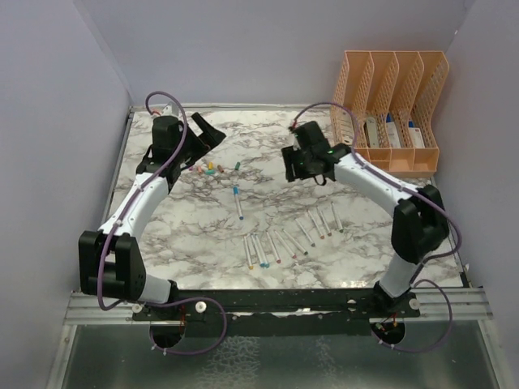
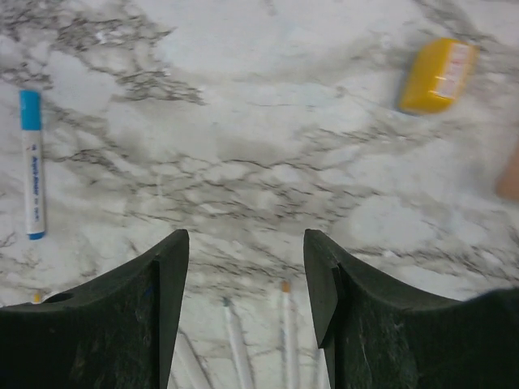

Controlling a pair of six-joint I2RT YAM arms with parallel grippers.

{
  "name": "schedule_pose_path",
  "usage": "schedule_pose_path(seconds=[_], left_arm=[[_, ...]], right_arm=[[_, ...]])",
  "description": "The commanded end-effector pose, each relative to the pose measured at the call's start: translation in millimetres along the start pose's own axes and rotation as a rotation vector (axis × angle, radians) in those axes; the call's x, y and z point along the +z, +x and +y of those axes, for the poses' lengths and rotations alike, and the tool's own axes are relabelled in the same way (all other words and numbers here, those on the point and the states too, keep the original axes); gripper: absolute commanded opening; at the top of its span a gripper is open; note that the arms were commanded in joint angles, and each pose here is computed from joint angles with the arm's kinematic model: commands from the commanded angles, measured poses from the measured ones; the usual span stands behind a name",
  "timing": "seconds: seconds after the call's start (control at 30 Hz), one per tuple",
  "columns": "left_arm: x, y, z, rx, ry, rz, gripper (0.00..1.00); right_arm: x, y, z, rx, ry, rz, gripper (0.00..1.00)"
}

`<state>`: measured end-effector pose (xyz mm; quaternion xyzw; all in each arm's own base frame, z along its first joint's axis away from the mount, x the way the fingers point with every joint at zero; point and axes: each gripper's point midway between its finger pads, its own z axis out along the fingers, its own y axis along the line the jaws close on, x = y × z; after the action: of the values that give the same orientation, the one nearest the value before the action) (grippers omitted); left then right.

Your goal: Open the pen caps

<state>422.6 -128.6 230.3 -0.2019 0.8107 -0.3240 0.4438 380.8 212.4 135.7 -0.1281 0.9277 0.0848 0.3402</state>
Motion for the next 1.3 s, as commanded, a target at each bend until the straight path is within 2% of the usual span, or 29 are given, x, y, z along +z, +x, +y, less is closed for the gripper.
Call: schedule_pose_path(seconds=[0.0,0.17,0.37,0.6,0.93,1.1,1.27], left_arm=[[-19,-10,-8,-0.023,0.044,-0.036,0.99],[-40,-18,2,-0.047,0.019,-0.078,0.99],[-69,-29,12,-0.065,-0.014,-0.143,0.99],[-85,-29,19,-0.076,-0.031,-0.164,0.99],[-91,-29,22,-0.068,-0.039,-0.163,0.99],[-90,-29,23,-0.077,-0.037,-0.163,0.99],[-88,-30,25,-0.081,-0.041,-0.166,0.99]], right_arm=[[29,12,79,-0.1,-0.126,0.047,0.59],[54,24,146,-0.18,-0.189,0.07,0.59],[73,36,191,-0.228,-0.237,0.092,0.59],[88,54,215,-0.264,-0.257,0.124,0.59],[103,71,215,-0.298,-0.225,0.157,0.55],[109,82,212,-0.289,-0.205,0.192,0.44],[115,99,203,-0.274,-0.167,0.253,0.24]])
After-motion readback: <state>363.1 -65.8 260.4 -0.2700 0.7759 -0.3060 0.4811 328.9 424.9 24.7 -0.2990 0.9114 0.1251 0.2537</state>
